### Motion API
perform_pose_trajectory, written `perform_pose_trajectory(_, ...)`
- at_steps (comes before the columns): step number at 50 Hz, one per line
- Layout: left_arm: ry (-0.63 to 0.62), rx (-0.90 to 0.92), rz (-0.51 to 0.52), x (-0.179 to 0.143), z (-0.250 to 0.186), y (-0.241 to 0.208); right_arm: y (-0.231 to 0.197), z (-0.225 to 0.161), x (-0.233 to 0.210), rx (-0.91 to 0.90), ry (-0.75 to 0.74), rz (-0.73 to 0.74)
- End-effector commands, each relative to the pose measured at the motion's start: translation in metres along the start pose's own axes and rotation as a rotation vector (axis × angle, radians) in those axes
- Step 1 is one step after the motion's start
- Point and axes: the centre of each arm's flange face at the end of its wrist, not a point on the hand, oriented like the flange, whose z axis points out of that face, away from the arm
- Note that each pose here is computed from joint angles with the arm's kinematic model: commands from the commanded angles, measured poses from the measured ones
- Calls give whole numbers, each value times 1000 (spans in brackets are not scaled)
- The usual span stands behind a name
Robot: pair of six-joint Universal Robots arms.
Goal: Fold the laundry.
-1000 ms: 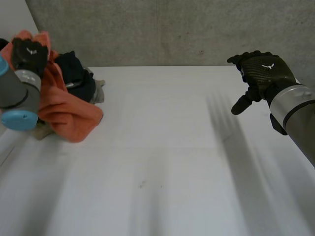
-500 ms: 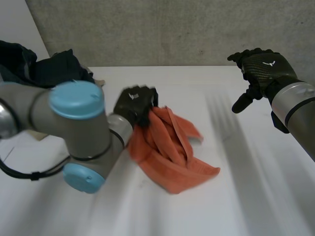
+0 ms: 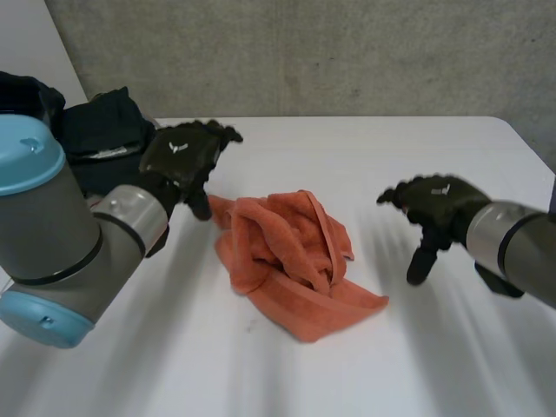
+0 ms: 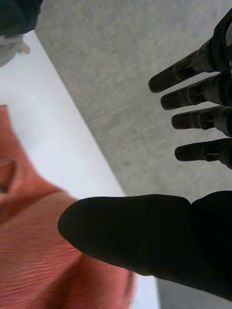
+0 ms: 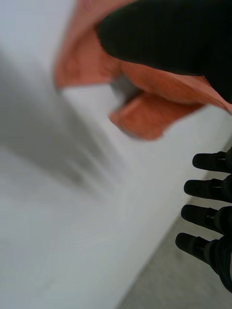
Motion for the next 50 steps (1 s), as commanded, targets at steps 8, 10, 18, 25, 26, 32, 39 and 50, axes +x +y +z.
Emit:
perform_pose_trajectory(8,226,-90,239,18,28,58,54,6,-66,41,-129,62)
perform_pose_trajectory(10,233,-93,239,20,31,61,60,10,-75,40,-149,59)
perform_pose_trajectory(18,264,-81,244,36,40,64,82,33,-106,49,-200,25)
perform_pose_trajectory(25,152,-49,252,26,40,42,59,35,-84,134,-46,39)
perform_pose_trajectory(26,95,-2,252,20,34,18,39,26,-72,206,-1,45)
perform_pose_trajectory(32,-25,155,185,6,3,-53,-15,0,-10,372,173,54)
perform_pose_trajectory(39,-40,238,129,5,-45,-92,-49,-12,22,375,192,-9)
perform_pose_trajectory(50,41,-29,108,27,-48,-18,-59,53,50,352,208,-10)
